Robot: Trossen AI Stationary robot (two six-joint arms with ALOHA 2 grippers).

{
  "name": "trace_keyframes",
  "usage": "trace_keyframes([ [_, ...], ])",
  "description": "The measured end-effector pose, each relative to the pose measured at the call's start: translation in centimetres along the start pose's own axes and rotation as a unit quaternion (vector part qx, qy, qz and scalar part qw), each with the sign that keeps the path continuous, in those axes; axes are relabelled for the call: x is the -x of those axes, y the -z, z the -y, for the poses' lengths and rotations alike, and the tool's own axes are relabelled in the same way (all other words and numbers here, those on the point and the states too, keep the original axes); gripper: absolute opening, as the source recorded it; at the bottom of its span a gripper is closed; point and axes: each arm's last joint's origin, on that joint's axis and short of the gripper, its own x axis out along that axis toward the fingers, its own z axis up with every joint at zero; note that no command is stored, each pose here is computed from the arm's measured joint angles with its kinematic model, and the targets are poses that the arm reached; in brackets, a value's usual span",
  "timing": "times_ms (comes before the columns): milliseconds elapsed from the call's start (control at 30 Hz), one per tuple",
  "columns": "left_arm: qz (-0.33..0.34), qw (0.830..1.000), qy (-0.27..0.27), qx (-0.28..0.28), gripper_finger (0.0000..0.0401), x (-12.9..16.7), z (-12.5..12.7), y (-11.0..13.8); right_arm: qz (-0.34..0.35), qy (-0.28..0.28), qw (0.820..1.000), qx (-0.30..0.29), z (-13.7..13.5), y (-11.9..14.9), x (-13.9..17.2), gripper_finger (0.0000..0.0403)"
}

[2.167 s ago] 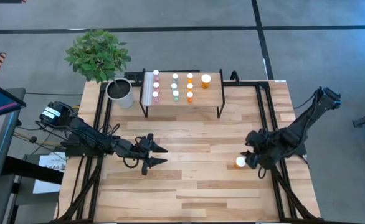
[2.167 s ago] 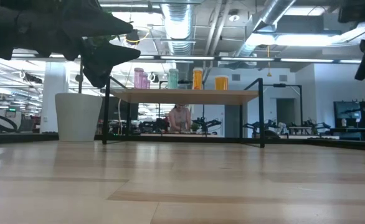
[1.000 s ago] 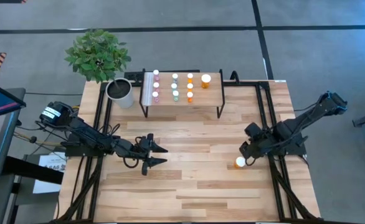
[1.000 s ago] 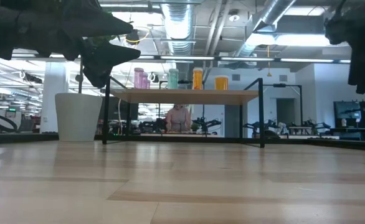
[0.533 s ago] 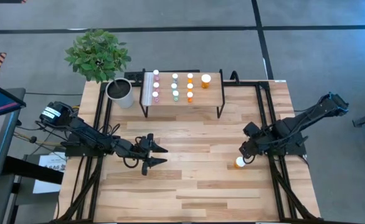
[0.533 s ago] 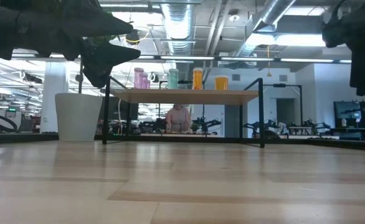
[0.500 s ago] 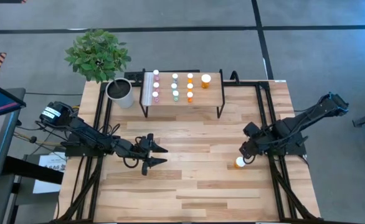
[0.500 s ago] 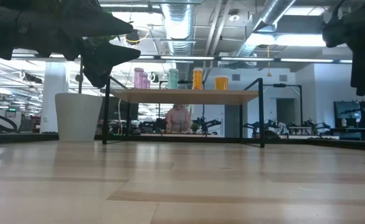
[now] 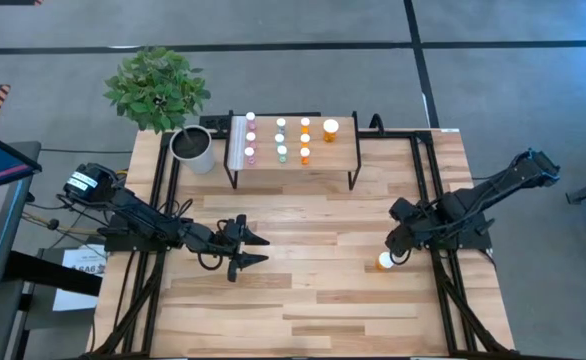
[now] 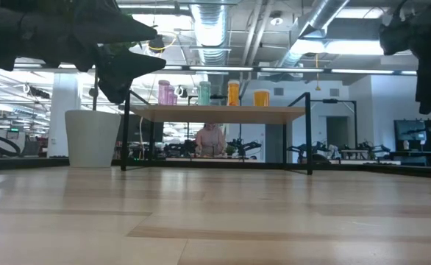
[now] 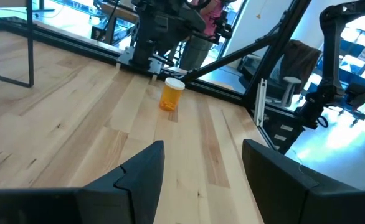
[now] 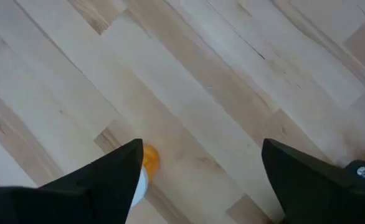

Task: Pick and place medicine bottles onto shelf by color
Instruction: Put the big orange pill bottle aligned with the other big orange pill bottle on the shelf

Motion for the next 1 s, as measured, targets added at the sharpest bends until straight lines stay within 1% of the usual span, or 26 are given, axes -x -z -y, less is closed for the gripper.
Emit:
trace_keyframes([
  [133, 0.0, 1.0, 0.0, 0.0, 0.0203, 0.0, 0.0, 0.0, 0.001, -0.002, 1.0, 0.001, 0.0, 0.0, 0.0, 0.0365],
  [267, 0.0, 1.0, 0.0, 0.0, 0.0203, 0.0, 0.0, 0.0, 0.001, -0.003, 1.0, 0.0, -0.1, 0.0, 0.0, 0.0391],
  [333, 0.0, 1.0, 0.0, 0.0, 0.0203, 0.0, 0.0, 0.0, 0.001, -0.003, 1.0, 0.001, -0.1, 0.0, 0.0, 0.0397],
  [533, 0.0, 1.0, 0.0, 0.0, 0.0203, 0.0, 0.0, 0.0, -0.002, -0.005, 1.0, 0.0, -0.1, 0.0, 0.0, 0.0398],
  [667, 0.0, 1.0, 0.0, 0.0, 0.0203, 0.0, 0.0, 0.0, -0.044, -0.029, 0.999, -0.002, -0.3, 0.3, 0.0, 0.0389],
  [767, 0.0, 1.0, 0.0, 0.0, 0.0203, 0.0, 0.0, 0.0, -0.053, -0.053, 0.997, -0.025, -0.9, 0.6, 0.2, 0.0387],
  [833, 0.0, 1.0, 0.0, 0.0, 0.0203, 0.0, 0.0, 0.0, -0.056, -0.059, 0.996, -0.039, -1.1, 0.9, 0.3, 0.0387],
  [1000, 0.0, 1.0, 0.0, 0.007, 0.0203, 0.0, 0.0, 0.0, -0.065, -0.061, 0.996, -0.026, -1.3, 1.9, 0.5, 0.0392],
])
